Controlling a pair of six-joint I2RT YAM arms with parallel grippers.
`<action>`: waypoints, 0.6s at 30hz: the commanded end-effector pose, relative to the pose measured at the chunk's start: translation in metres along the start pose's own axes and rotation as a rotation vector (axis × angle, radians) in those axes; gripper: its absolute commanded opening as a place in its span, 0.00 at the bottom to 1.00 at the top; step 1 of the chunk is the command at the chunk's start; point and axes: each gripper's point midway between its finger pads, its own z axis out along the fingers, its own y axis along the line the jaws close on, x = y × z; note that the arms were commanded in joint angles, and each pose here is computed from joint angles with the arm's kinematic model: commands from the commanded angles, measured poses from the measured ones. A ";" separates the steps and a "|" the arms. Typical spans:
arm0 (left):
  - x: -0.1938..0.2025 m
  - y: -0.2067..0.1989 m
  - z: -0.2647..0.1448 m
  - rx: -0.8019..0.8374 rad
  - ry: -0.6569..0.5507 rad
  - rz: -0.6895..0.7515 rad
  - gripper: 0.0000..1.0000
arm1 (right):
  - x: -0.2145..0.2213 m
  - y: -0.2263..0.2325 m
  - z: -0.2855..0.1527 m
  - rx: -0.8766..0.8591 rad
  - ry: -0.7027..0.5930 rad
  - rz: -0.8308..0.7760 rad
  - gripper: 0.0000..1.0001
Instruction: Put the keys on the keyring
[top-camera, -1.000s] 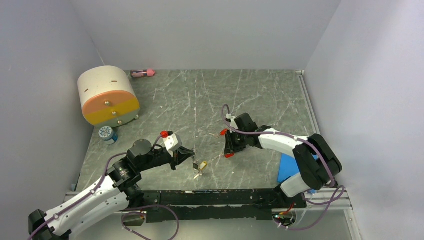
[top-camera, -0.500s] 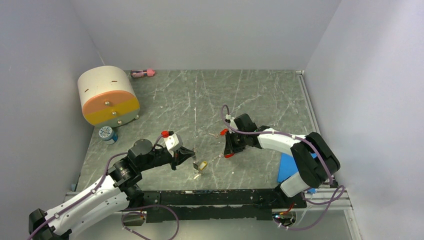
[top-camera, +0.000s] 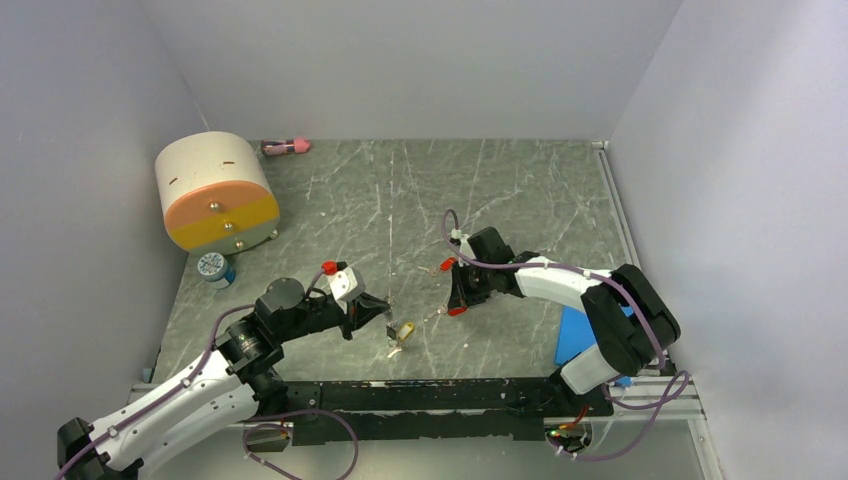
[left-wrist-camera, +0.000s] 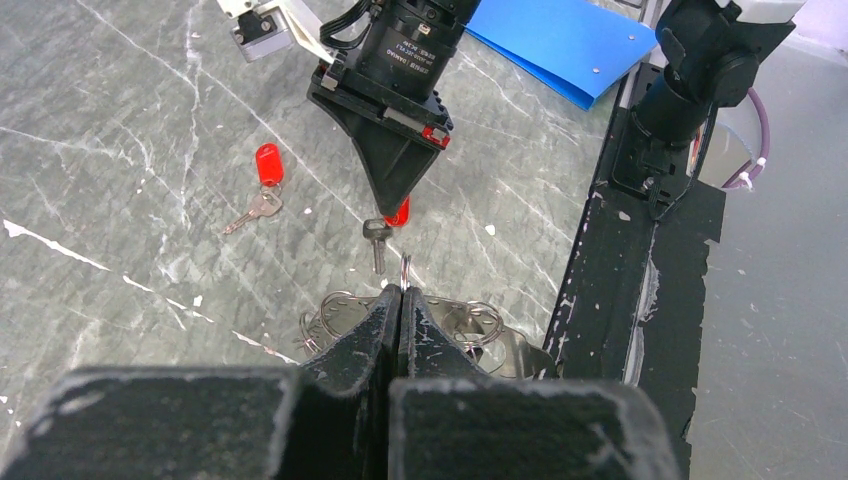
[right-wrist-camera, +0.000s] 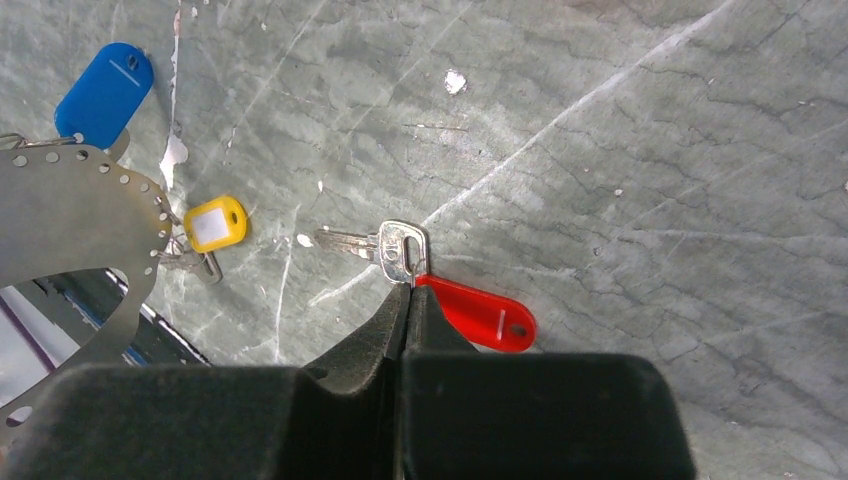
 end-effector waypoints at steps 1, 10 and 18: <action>-0.033 -0.006 -0.002 0.024 -0.083 0.025 0.03 | -0.016 0.010 -0.008 -0.037 -0.053 -0.046 0.00; -0.032 -0.006 -0.001 0.022 -0.082 0.028 0.03 | -0.056 0.041 -0.061 -0.077 -0.243 -0.198 0.00; -0.032 -0.006 0.001 0.029 -0.076 0.027 0.03 | -0.093 0.047 -0.118 0.019 -0.498 -0.265 0.00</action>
